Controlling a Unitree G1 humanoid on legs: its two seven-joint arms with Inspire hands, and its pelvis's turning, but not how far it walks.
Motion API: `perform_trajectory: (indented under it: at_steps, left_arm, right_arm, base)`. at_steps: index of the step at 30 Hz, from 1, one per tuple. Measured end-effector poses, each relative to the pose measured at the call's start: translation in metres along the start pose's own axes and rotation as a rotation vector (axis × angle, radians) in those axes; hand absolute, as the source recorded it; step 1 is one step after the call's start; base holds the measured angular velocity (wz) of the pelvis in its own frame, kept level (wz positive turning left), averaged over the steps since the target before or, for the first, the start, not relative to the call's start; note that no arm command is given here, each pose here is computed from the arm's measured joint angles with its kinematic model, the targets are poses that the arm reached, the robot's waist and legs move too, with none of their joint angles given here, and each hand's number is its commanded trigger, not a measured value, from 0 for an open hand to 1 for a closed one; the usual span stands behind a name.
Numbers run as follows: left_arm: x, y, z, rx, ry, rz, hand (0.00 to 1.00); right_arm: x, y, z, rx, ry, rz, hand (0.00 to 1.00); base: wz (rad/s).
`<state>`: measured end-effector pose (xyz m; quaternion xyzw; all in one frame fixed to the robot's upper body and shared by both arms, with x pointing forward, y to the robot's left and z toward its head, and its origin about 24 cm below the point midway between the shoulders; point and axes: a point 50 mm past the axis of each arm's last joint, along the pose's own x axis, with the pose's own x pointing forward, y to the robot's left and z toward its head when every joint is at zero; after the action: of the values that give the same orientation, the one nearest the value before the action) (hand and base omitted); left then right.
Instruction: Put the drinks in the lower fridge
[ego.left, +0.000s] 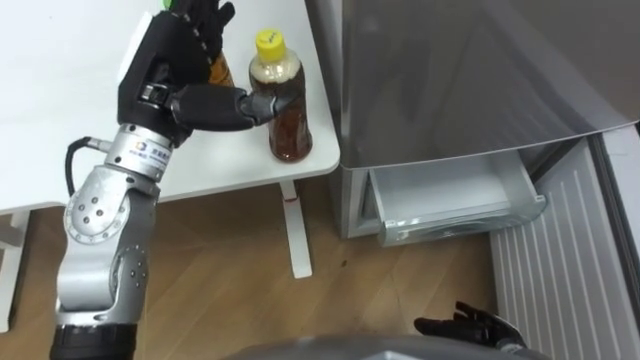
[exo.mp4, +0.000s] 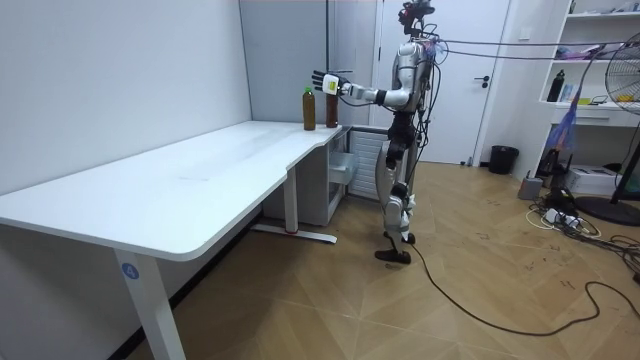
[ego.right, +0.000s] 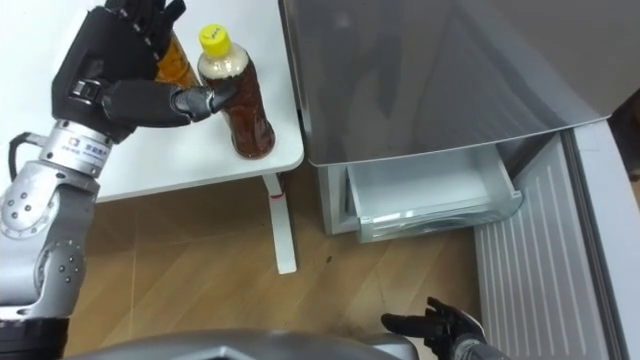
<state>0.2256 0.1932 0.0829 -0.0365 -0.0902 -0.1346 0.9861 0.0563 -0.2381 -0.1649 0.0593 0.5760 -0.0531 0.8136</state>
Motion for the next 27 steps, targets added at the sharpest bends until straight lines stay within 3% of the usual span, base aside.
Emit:
perform_trajectory:
  at_steps: [27]
  left_arm:
    - [-0.011,-0.002,-0.053,-0.099,0.215,-0.002,0.00]
  right_arm:
    - [0.002,0.002,0.009,-0.070,-0.004,0.009,0.00]
  base:
    - [0.00]
